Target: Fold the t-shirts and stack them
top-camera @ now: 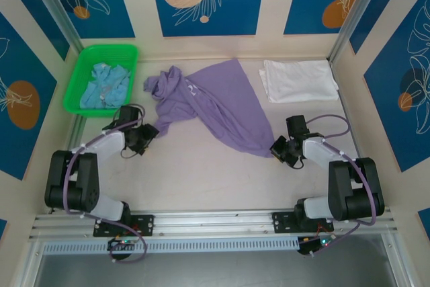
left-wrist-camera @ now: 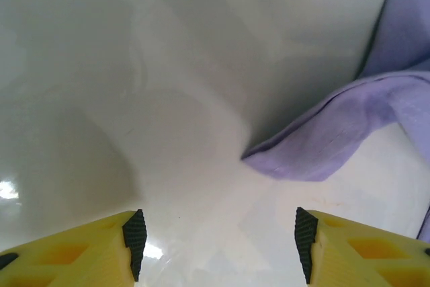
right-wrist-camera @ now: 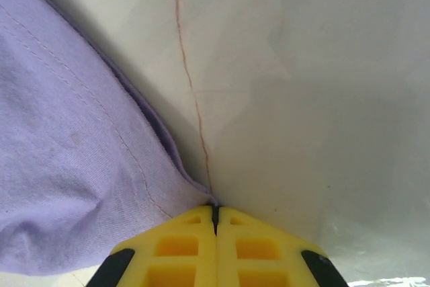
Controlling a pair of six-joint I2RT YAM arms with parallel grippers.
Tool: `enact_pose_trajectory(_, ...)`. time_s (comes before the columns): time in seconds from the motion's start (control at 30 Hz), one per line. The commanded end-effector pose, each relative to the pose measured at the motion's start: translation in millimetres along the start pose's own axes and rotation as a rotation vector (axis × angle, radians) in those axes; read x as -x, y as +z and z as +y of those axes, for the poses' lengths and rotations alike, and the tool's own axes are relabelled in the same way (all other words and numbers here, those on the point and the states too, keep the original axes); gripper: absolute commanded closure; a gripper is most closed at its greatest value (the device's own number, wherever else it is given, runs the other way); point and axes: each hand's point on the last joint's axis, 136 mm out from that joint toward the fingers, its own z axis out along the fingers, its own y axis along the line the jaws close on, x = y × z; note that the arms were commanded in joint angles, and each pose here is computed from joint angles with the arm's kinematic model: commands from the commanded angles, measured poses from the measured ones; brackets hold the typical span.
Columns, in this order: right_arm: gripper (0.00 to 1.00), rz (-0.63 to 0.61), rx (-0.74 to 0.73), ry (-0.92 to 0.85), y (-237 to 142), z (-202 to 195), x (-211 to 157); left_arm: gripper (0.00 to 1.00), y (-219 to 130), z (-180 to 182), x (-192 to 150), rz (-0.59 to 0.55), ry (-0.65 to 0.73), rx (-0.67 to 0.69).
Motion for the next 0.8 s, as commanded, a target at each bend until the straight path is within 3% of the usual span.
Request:
enact_pose_trajectory(0.0,1.0,-0.008,0.0,-0.019,4,3,3,0.4,5,-15,10,0.003,0.033,-0.054)
enact_pose_trajectory(0.1,1.0,-0.005,0.005,-0.018,4,4,3,0.42,17,-29,12,0.037,0.057,-0.096)
enact_pose_trajectory(0.2,1.0,-0.004,0.014,-0.021,3,6,3,0.52,31,-42,16,0.067,0.098,-0.122)
enact_pose_trajectory(0.3,1.0,0.0,0.023,-0.021,3,8,2,0.92,38,-48,18,0.076,0.151,-0.128)
enact_pose_trajectory(0.33,1.0,0.002,0.027,-0.02,3,8,2,1.0,37,-50,17,0.072,0.177,-0.133)
enact_pose_trajectory(0.47,1.0,0.007,0.063,-0.023,0,13,0,1.0,11,-57,4,0.021,0.296,-0.133)
enact_pose_trajectory(0.6,1.0,-0.006,0.151,-0.04,-11,29,0,1.0,-38,-59,-8,-0.086,0.392,-0.167)
enact_pose_trajectory(0.77,1.0,-0.053,0.185,-0.041,-27,36,6,1.0,-90,-33,-27,-0.203,0.519,-0.137)
